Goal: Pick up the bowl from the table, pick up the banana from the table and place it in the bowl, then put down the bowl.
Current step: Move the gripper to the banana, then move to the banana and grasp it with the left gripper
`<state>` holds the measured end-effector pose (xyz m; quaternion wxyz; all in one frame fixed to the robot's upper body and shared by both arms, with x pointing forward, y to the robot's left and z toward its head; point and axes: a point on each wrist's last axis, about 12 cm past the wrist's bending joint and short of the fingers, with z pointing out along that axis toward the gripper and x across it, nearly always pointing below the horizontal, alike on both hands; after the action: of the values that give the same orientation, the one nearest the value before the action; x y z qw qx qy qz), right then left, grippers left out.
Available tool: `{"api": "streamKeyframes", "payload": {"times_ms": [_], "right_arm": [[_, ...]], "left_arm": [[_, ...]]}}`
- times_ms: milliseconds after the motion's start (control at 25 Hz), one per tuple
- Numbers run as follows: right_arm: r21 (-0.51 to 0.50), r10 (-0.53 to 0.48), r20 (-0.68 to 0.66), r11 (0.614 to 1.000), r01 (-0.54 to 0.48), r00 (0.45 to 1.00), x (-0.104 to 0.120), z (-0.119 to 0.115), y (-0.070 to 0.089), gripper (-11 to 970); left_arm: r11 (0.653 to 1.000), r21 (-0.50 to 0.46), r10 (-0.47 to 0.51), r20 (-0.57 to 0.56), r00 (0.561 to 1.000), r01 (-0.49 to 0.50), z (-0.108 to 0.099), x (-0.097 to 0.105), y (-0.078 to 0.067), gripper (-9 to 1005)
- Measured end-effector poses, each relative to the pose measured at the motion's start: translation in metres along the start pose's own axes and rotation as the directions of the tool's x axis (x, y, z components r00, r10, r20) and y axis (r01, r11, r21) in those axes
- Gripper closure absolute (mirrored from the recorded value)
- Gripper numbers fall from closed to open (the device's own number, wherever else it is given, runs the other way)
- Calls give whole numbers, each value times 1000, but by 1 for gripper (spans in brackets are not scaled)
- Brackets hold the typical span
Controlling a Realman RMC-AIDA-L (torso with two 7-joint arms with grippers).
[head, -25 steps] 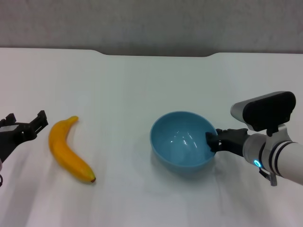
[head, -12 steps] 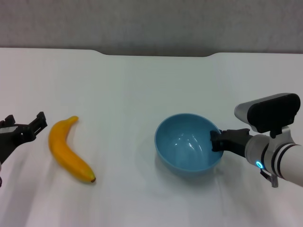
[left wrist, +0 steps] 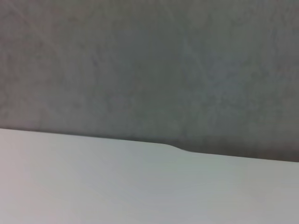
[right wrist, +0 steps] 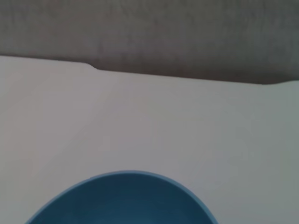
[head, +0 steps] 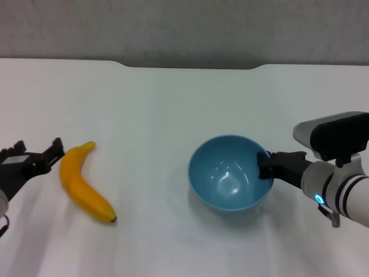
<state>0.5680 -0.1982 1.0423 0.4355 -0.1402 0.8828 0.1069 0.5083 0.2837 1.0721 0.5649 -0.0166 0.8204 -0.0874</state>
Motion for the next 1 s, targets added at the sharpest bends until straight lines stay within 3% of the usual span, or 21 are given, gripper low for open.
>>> {"api": "streamKeyframes", "payload": {"times_ms": [200,520,1000], "right_arm": [[-3,-1,18,1000,1,1000,-3,-3,0,912],[3,-35,42,999,35,999,-14,-4,0,913],[18,-23,36,1000,23,999,-2,-11,-3,916]], "left_arm": [[1000,17,9,7,1000,-9,-1,-7,-14,154],[998,-51,42,-60,997,-45,13,-14,-42,154],[991,-137,-16,-233,972,-16,24,-31,-57,154]]}}
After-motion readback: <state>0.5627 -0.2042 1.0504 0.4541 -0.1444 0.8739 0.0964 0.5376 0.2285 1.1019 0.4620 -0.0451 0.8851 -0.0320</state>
